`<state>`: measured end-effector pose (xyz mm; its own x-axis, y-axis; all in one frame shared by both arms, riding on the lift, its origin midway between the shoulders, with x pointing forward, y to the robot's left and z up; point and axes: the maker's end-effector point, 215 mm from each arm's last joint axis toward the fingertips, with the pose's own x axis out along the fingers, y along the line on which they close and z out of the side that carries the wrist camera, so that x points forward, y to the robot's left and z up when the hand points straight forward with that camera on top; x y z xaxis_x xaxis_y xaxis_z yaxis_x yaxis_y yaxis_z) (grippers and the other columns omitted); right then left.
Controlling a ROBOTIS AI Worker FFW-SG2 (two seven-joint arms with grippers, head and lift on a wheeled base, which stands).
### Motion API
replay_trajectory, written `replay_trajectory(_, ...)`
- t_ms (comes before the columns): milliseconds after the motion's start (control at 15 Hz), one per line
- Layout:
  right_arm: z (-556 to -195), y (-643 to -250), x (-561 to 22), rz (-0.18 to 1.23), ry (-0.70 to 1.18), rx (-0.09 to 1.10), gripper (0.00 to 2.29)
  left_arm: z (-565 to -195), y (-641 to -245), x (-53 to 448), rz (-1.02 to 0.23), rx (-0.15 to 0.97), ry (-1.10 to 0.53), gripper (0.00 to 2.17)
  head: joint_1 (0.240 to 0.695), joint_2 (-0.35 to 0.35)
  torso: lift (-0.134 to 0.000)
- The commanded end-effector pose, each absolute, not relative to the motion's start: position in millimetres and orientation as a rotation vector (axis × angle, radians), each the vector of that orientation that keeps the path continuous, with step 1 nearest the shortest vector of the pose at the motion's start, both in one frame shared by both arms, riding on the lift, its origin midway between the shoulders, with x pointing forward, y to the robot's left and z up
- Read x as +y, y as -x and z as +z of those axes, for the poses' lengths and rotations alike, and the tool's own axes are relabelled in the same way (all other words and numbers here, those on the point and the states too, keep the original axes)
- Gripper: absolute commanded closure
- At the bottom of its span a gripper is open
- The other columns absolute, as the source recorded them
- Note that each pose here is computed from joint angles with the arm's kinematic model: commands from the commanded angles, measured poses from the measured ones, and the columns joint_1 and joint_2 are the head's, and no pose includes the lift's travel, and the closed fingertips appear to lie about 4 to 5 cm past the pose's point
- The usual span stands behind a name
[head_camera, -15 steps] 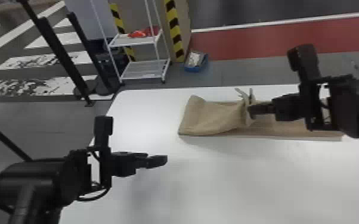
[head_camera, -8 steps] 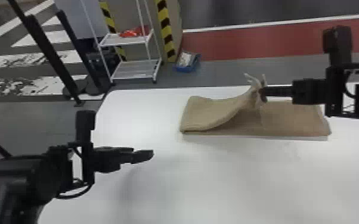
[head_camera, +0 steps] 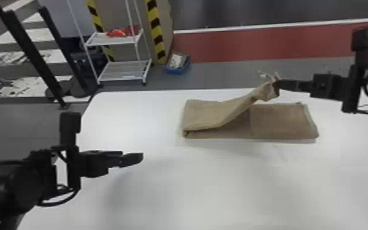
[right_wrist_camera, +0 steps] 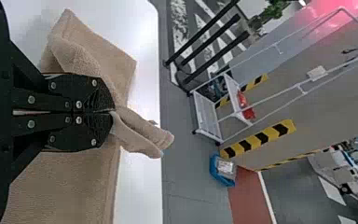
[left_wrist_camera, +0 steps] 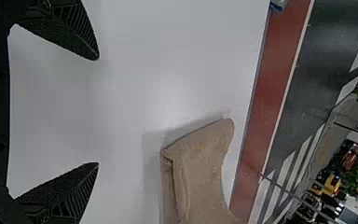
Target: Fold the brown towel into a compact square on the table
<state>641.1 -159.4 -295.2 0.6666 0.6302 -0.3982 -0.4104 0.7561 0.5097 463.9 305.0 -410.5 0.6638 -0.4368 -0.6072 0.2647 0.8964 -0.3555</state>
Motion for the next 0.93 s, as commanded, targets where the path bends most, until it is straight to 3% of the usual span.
replay_trajectory(0, -267.9, -640.8, -183.9, 0.586, -0.458, 0.558, 1.65, -412.5, -464.1, 303.9, -0.401, 0.750, 0.248, 0.08, 0.695, 0.148, -0.128)
replay_trajectory(333, -313.7, -612.4, -193.7, 0.555, -0.504, 0.639, 1.61, -419.8, -463.4, 291.7, -0.418, 0.765, 0.251, 0.08, 0.695, 0.112, -0.128)
replay_trajectory(400, -327.8, -611.6, -197.2, 0.533, -0.503, 0.671, 1.11, -422.0, -462.0, 287.9, -0.424, 0.770, 0.250, 0.08, 0.695, 0.109, -0.128)
replay_trajectory(467, -341.9, -611.0, -203.5, 0.504, -0.503, 0.699, 0.11, -424.7, -459.8, 285.9, -0.427, 0.776, 0.248, 0.08, 0.695, 0.104, -0.128)
replay_trajectory(533, -344.3, -610.4, -210.0, 0.488, -0.512, 0.700, 0.00, -427.7, -457.0, 284.9, -0.429, 0.783, 0.250, 0.08, 0.695, 0.099, -0.128)
replay_trajectory(867, -372.7, -591.7, -227.4, 0.409, -0.516, 0.805, 0.04, -431.4, -453.7, 284.7, -0.428, 0.790, 0.252, 0.08, 0.695, 0.070, -0.128)
